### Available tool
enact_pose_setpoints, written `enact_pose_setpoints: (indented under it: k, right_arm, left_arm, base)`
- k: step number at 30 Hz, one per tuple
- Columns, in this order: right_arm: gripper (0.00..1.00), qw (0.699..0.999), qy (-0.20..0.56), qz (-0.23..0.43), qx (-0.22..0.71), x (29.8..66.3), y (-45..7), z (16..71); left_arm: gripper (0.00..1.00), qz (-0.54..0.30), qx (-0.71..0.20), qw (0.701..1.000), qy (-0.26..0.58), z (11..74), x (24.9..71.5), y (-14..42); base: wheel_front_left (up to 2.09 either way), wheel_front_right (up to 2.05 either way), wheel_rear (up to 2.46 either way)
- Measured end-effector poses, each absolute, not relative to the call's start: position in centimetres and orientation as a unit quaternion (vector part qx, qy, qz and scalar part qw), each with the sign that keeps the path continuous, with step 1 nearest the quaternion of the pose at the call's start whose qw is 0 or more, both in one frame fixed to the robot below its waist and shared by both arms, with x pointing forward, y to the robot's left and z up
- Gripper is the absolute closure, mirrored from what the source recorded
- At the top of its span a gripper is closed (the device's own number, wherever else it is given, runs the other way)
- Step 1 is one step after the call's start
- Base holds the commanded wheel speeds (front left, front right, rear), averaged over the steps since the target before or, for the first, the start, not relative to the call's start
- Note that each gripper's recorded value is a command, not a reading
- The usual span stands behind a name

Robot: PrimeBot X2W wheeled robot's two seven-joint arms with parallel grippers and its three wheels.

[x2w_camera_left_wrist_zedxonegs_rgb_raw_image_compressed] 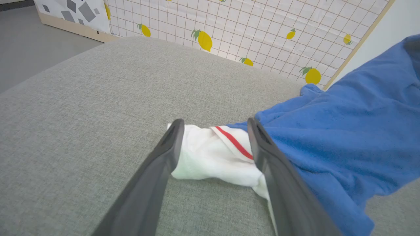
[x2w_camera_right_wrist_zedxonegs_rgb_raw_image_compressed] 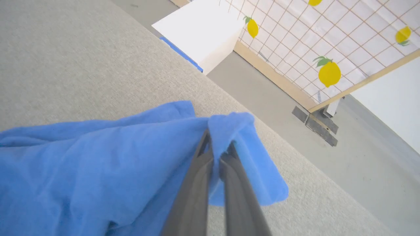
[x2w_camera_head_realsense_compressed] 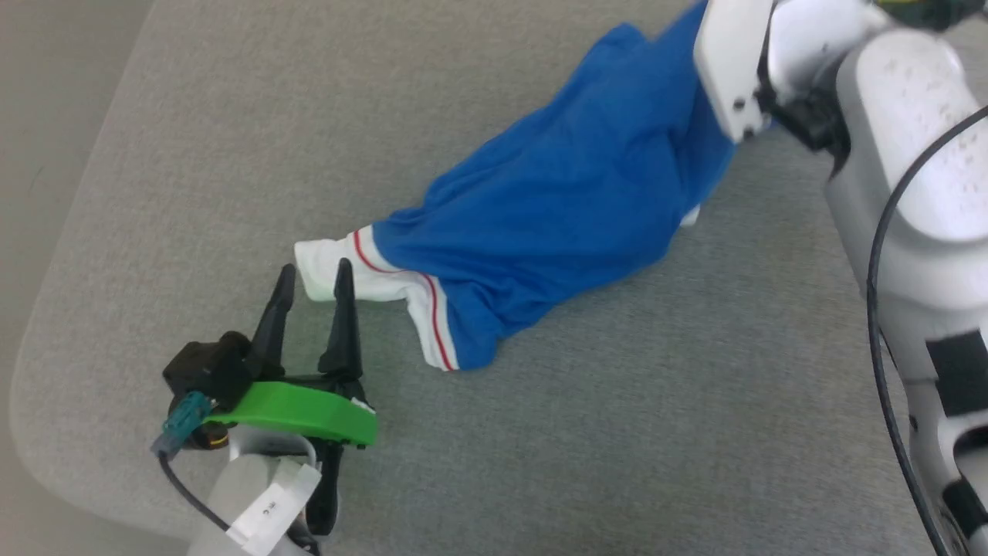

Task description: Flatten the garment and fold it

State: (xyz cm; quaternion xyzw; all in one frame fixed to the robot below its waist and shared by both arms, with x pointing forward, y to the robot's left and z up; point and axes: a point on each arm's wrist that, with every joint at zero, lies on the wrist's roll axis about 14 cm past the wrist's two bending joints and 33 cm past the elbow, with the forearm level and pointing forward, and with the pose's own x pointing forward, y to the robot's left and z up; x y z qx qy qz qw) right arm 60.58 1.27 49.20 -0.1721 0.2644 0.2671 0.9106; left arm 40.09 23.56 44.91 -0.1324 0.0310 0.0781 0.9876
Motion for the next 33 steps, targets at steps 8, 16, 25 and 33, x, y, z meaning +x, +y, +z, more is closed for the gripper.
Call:
enact_pose_setpoints:
  k: [8, 16, 25, 33]
  right_arm:
    - [1.0, 0.889, 0.315, 0.277, -0.182, 60.4, 3.6, 43.8]
    - [0.0, 0.887, 0.329, 0.293, -0.139, 59.1, 4.4, 41.6]
    - [0.0, 0.948, 0.135, 0.29, 0.009, 60.5, 3.8, 51.9]
    - [0.0, 0.973, -0.006, 0.225, 0.047, 57.8, -3.8, 55.9]
  left_arm:
    - [0.0, 0.092, -0.128, 0.986, 0.048, 43.9, 39.6, 24.3]
    - [0.0, 0.099, -0.128, 0.985, 0.051, 43.7, 39.2, 24.8]
    - [0.0, 0.081, -0.126, 0.988, 0.027, 45.3, 39.2, 24.0]
    - [0.0, 0.06, -0.123, 0.99, 0.014, 46.5, 38.4, 22.9]
  base:
    - [0.0, 0.0, 0.0]
    - [0.0, 0.0, 0.0]
    - [0.0, 0.0, 0.0]
    - [0.0, 0.0, 0.0]
